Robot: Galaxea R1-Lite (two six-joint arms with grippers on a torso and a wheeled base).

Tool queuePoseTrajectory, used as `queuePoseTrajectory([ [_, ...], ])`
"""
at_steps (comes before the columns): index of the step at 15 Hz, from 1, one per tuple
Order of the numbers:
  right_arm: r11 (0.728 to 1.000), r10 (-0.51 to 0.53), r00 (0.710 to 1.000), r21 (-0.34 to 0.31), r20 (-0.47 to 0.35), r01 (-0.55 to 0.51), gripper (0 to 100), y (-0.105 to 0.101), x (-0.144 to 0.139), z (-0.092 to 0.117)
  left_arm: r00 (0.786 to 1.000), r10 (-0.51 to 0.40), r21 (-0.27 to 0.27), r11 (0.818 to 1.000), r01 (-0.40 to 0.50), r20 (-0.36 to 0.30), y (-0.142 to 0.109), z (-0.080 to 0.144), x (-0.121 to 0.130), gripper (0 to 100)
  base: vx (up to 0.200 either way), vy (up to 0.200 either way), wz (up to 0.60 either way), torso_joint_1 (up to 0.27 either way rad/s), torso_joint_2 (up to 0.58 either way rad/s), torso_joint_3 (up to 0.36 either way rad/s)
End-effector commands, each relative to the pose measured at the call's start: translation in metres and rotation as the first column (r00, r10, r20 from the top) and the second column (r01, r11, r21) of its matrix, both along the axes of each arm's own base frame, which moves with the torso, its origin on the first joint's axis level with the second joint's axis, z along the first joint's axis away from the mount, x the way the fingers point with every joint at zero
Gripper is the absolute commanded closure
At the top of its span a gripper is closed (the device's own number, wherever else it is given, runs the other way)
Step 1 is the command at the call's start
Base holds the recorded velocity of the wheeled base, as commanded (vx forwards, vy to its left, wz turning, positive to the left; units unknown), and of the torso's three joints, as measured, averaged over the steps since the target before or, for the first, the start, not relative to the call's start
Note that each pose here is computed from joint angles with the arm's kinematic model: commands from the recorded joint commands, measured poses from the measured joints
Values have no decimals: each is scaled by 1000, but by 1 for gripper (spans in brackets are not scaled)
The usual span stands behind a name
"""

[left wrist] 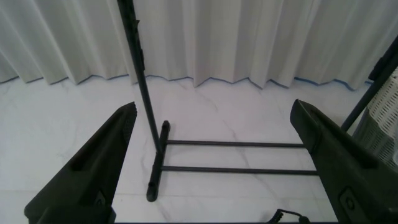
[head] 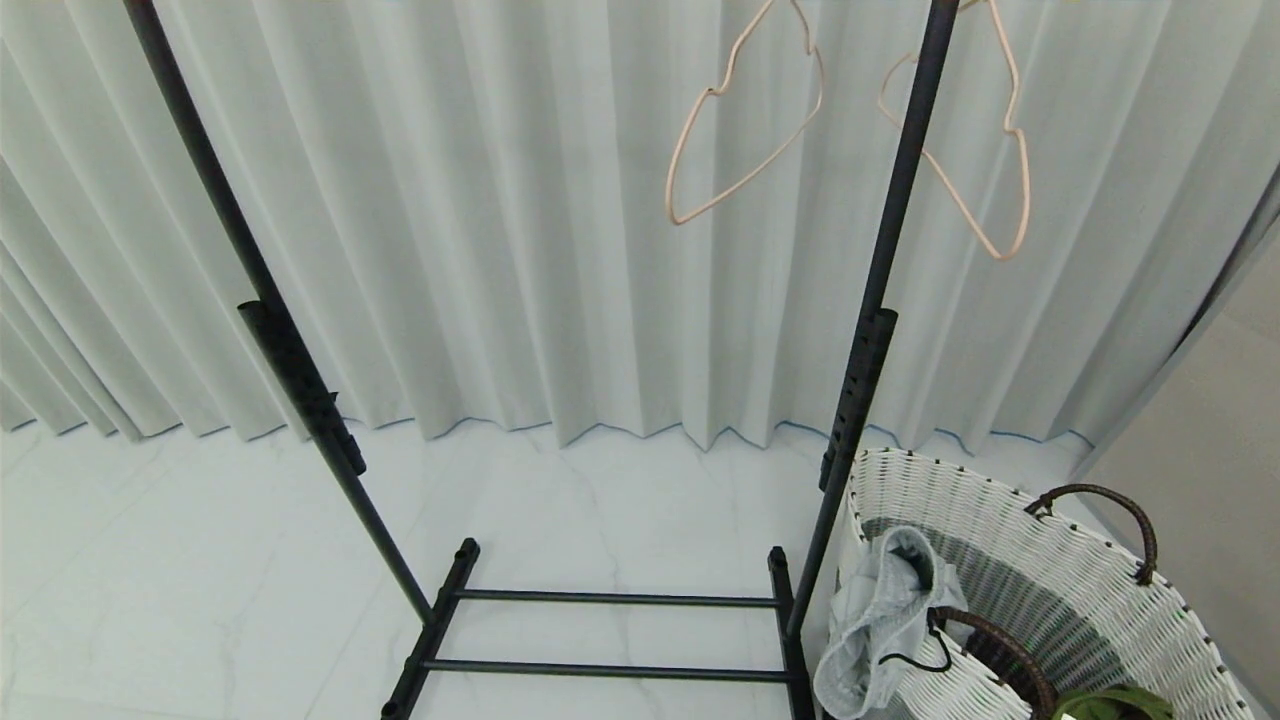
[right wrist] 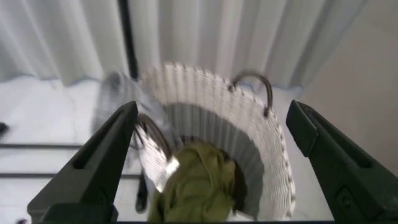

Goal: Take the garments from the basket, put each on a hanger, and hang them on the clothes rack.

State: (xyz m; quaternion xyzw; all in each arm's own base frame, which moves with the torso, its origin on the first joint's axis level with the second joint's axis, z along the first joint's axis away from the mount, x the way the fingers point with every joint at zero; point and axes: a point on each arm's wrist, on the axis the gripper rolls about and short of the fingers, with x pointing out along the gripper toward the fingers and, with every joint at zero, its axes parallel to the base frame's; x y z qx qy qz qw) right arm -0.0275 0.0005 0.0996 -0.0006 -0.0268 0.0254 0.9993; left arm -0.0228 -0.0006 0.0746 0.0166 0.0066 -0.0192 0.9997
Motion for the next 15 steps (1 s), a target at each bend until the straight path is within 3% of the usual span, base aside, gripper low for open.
queuePoseTrajectory([
  [1, 994, 75, 992, -78, -97, -83, 0, 0, 18, 50, 1000, 0, 0, 1000, 0, -1, 0, 0, 0, 0, 0, 0, 0, 0, 0, 0],
  [4, 954, -68, 934, -296, -351, -41, 0, 1, 83, 74, 1000, 0, 0, 1000, 0, -1, 0, 0, 0, 0, 0, 0, 0, 0, 0, 0],
  [6, 917, -86, 888, -384, -452, -106, 0, 2, 115, 67, 1000, 0, 0, 1000, 0, -1, 0, 0, 0, 0, 0, 0, 0, 0, 0, 0],
  [8, 861, -93, 822, -459, -562, -217, 0, 4, 137, 53, 1000, 0, -1, 1000, 0, -2, 0, 0, 0, 0, 0, 0, 0, 0, 0, 0],
  [11, 760, -103, 706, -513, -700, -398, 0, 5, 164, 28, 1000, 0, -1, 1000, 0, -2, 0, 0, 0, 0, 0, 0, 0, 0, 0, 0],
  [12, 740, -107, 667, -507, -737, -442, 0, 5, 169, 21, 1000, 0, -1, 1000, 0, -2, 0, 0, 0, 0, 0, 0, 0, 0, 0, 0],
  [13, 727, -125, 611, -491, -782, -480, 0, 5, 173, 7, 1000, 0, -1, 1000, 0, -2, 0, 0, 0, 0, 0, 0, 0, 0, 0, 0],
  [15, 723, -135, 558, -466, -819, -509, 0, 5, 178, -13, 1000, 0, -1, 1000, 0, -2, 0, 0, 0, 0, 0, 0, 0, 0, 0, 0],
])
